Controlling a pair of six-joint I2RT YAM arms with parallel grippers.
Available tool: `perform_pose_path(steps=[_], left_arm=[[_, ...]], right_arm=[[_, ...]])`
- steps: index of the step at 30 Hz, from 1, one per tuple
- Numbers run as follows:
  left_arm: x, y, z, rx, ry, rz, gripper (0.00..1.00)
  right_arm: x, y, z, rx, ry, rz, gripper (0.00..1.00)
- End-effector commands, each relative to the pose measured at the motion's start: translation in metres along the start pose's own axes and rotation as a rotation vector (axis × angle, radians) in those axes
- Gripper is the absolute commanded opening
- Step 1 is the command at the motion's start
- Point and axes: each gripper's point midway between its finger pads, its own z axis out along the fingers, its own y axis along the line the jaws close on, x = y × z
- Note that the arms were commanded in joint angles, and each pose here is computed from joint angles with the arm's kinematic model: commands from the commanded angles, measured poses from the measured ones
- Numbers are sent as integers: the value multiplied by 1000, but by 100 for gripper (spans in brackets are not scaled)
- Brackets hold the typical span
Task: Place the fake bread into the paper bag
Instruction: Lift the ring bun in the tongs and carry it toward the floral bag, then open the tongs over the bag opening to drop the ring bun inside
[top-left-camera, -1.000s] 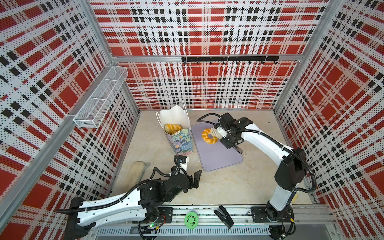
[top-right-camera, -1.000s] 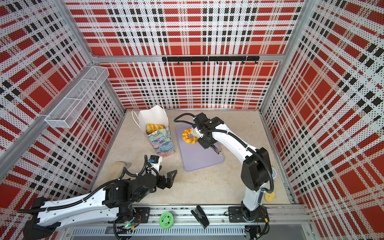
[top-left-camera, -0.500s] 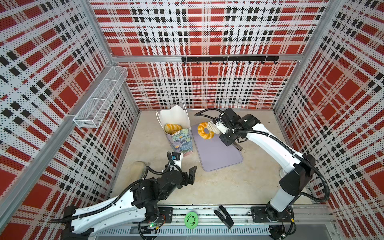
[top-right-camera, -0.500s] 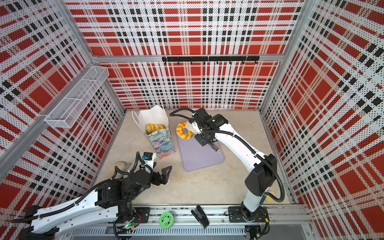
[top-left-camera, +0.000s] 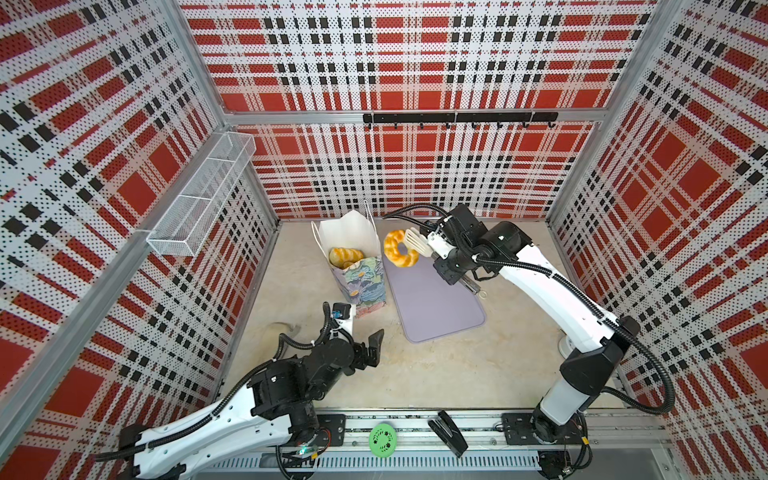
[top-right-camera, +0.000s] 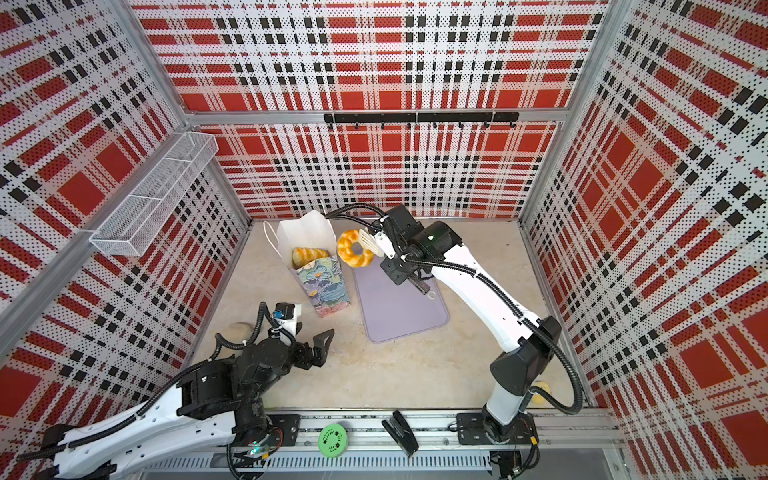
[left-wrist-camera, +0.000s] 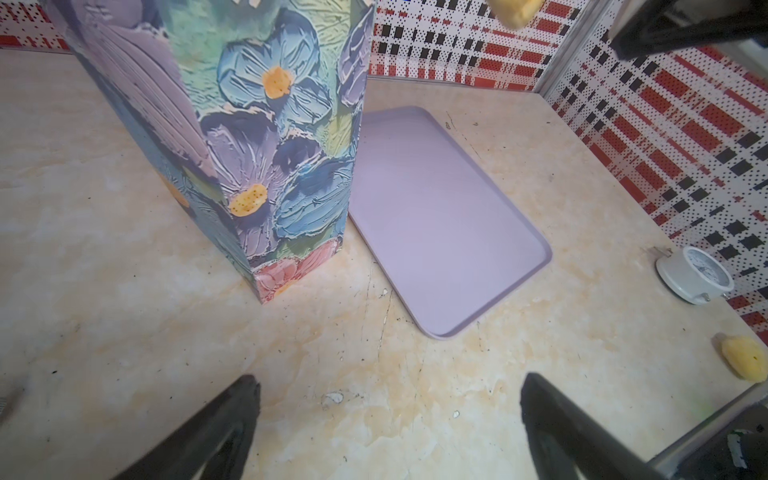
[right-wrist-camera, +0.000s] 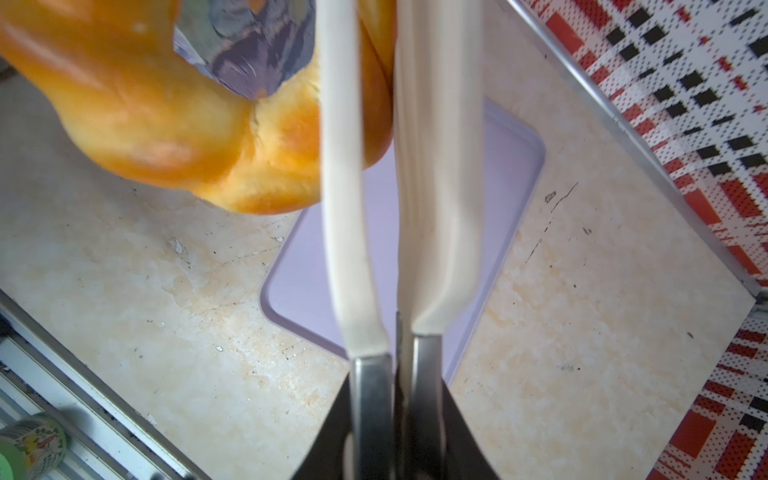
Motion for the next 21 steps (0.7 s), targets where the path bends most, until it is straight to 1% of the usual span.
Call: perform_pose_path(steps=[1, 6, 13, 21], left_arm=[[-12, 8, -8, -21, -30, -12, 99], [-15, 18, -12, -40, -41, -26, 99], [-17, 27, -15, -54, -49, -47, 99], [-5, 32, -8, -55, -13, -90, 99]], right_arm=[[-31, 0, -20, 25, -108, -12, 27], [-59, 18, -26, 16, -176, -48, 28], [-92, 40, -15, 22, -240, -87, 28], [-118, 46, -10, 68, -323, -87, 29]])
